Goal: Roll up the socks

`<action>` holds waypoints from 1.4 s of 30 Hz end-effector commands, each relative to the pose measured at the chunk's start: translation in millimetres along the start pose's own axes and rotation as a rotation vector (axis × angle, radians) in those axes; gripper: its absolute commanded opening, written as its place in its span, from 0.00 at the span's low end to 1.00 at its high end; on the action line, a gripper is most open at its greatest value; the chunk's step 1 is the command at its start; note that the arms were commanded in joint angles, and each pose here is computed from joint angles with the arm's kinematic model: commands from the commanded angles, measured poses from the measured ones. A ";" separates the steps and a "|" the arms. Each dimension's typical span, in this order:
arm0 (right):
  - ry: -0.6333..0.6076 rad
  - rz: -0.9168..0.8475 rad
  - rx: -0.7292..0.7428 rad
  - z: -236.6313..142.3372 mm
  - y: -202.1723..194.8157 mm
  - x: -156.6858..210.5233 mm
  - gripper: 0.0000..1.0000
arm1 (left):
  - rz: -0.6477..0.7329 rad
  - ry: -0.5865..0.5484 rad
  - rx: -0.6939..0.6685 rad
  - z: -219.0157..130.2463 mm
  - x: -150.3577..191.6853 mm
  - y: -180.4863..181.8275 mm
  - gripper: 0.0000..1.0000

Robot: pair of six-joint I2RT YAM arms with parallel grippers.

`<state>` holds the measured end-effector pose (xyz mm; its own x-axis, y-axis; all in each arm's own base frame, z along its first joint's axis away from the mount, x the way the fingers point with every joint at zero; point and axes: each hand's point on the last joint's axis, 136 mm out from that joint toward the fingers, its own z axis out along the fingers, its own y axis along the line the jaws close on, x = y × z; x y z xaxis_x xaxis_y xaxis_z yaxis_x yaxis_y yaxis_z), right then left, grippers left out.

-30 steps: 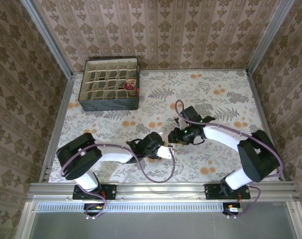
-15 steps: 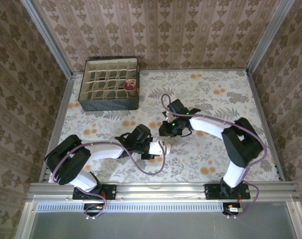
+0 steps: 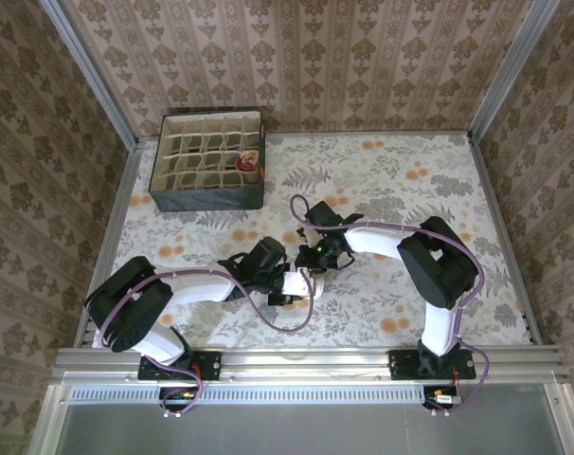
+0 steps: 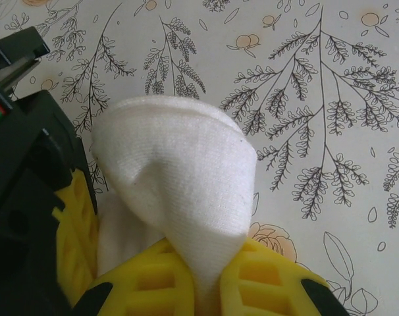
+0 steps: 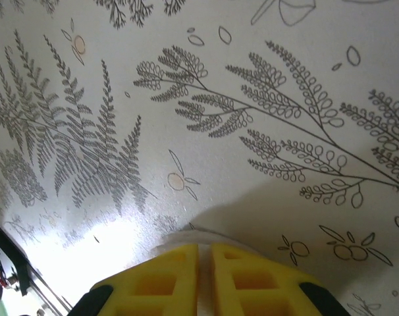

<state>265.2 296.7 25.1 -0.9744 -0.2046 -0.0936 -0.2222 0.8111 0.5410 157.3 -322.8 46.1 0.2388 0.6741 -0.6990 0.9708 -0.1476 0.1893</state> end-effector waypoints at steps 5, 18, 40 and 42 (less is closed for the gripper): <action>0.071 0.080 0.163 1.8 -48.0 22.8 0.13 | -0.151 0.029 0.064 -2.0 6.6 -4.0 0.00; 0.066 0.122 0.191 3.6 -70.8 18.7 0.11 | -0.199 -0.045 0.213 -1.5 -0.6 -41.3 0.00; -0.069 0.014 0.124 -43.9 -35.3 12.1 0.35 | -0.176 0.057 0.275 10.6 18.8 -51.0 0.00; -0.044 -0.010 0.117 -42.1 -29.6 21.2 0.39 | -0.168 0.059 0.275 11.2 18.8 -51.6 0.00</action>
<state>267.7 241.6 32.1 -0.9789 -0.1496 -0.1391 -0.1954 0.8840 0.4246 131.5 -330.6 39.2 0.1074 0.6738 -0.7311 0.9783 -0.2027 -0.0431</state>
